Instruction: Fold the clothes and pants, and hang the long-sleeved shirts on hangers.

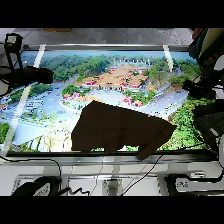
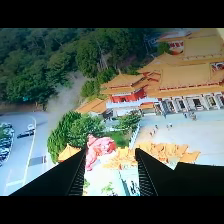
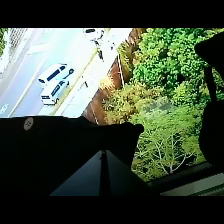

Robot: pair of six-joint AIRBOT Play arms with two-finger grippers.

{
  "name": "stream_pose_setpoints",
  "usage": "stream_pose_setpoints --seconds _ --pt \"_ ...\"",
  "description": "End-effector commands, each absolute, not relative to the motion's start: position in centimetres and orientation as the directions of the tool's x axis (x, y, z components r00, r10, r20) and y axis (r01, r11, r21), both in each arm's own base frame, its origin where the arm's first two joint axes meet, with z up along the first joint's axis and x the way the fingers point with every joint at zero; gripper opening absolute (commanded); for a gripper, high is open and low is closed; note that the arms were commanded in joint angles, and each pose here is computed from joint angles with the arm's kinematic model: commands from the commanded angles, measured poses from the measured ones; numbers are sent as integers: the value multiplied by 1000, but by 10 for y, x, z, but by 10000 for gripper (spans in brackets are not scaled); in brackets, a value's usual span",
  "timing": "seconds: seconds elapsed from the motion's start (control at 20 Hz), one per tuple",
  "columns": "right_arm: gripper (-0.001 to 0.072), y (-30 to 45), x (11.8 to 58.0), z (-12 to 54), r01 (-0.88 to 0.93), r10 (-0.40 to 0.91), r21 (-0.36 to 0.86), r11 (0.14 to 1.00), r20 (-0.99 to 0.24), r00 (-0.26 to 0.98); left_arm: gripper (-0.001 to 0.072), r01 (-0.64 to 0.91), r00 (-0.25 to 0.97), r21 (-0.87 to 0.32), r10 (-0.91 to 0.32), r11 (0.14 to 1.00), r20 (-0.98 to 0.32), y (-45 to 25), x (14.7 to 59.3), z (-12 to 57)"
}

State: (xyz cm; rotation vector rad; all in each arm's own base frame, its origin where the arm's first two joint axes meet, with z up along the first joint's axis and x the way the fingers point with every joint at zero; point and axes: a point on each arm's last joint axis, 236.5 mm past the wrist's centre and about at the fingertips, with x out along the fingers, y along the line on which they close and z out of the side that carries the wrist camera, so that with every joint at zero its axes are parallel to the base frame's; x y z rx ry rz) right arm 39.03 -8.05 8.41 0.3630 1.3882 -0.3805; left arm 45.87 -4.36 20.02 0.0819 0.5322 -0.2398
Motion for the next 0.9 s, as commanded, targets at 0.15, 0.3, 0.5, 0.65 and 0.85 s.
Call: stream_pose_setpoints --seconds 0.15,0.3,0.5,0.65,0.85 --pt "35 -80 390 84 465 -46 25 885 -989 139 335 247 835 16 -205 969 -510 -44 459 201" --pt "35 -80 390 84 465 -46 25 885 -989 140 335 247 836 16 -205 969 -510 -44 459 201" --pt "35 -80 390 84 465 -46 25 885 -989 139 335 247 835 16 -205 969 -510 -44 459 201" --pt "35 -80 390 84 465 -46 25 885 -989 140 335 247 835 16 -205 969 -510 -44 459 201" --pt "24 -85 410 88 460 -63 48 887 -972 224 335 247 835 15 -205 969 -510 -44 459 201"
